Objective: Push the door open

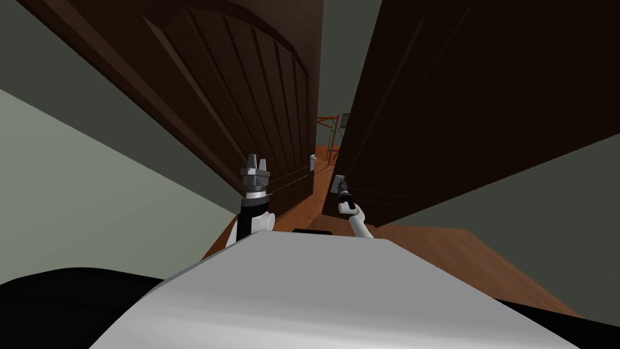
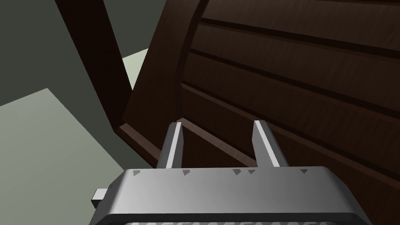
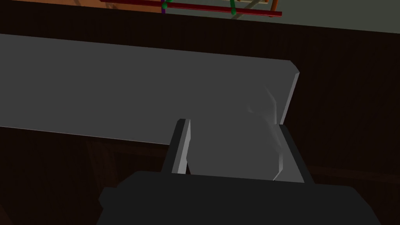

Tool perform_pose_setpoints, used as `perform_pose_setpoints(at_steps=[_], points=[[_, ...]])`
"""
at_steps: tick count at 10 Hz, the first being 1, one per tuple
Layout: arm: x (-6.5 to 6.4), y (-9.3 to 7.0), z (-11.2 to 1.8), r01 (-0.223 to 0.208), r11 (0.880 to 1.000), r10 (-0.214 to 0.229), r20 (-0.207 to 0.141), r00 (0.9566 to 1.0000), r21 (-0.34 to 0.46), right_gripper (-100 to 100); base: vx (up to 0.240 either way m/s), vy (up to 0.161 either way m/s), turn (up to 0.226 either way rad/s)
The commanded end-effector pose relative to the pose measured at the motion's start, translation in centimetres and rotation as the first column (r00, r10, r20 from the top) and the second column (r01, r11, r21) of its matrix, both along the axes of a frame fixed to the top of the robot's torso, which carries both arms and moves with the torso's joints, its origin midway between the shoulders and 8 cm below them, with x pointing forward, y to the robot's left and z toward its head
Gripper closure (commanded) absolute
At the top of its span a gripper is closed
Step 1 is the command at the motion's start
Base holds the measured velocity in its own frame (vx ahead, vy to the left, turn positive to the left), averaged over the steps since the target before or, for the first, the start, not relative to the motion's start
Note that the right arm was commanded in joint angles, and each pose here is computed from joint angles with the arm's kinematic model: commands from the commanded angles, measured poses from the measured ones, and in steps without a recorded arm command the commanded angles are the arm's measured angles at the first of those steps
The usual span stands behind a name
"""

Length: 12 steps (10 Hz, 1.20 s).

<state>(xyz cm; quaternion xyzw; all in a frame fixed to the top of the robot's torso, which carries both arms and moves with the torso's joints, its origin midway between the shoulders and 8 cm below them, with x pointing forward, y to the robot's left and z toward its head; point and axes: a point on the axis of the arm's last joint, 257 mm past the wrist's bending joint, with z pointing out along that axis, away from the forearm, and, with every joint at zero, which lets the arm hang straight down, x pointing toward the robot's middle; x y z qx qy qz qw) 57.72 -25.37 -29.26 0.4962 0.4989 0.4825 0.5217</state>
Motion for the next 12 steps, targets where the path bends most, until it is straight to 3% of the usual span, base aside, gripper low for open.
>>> perform_pose_setpoints(at_steps=[1,3,4,6,7,12], points=[[-0.1,-1.7,1.3,0.028,1.0,-0.028,0.026,0.9993,-0.014,100,0.048,-0.009,0.051],[0.1,-4.2,1.9,0.078,0.997,-0.077,0.039,0.9962,-0.024,100,0.042,-0.006,0.084],[0.0,-4.3,1.9,0.081,0.996,-0.08,0.039,0.9961,-0.024,100,0.032,-0.016,0.005],[0.0,-7.2,2.5,0.139,0.99,-0.137,0.053,0.9891,-0.033,100,0.044,-0.031,0.09],[-0.1,-6.5,1.5,0.126,0.992,-0.125,0.034,0.9915,-0.021,-100,-0.111,0.074,-0.016],[-0.6,-5.8,0.1,0.135,0.991,-0.135,0.002,0.9908,0.023,-100,-0.212,0.173,-0.067]])
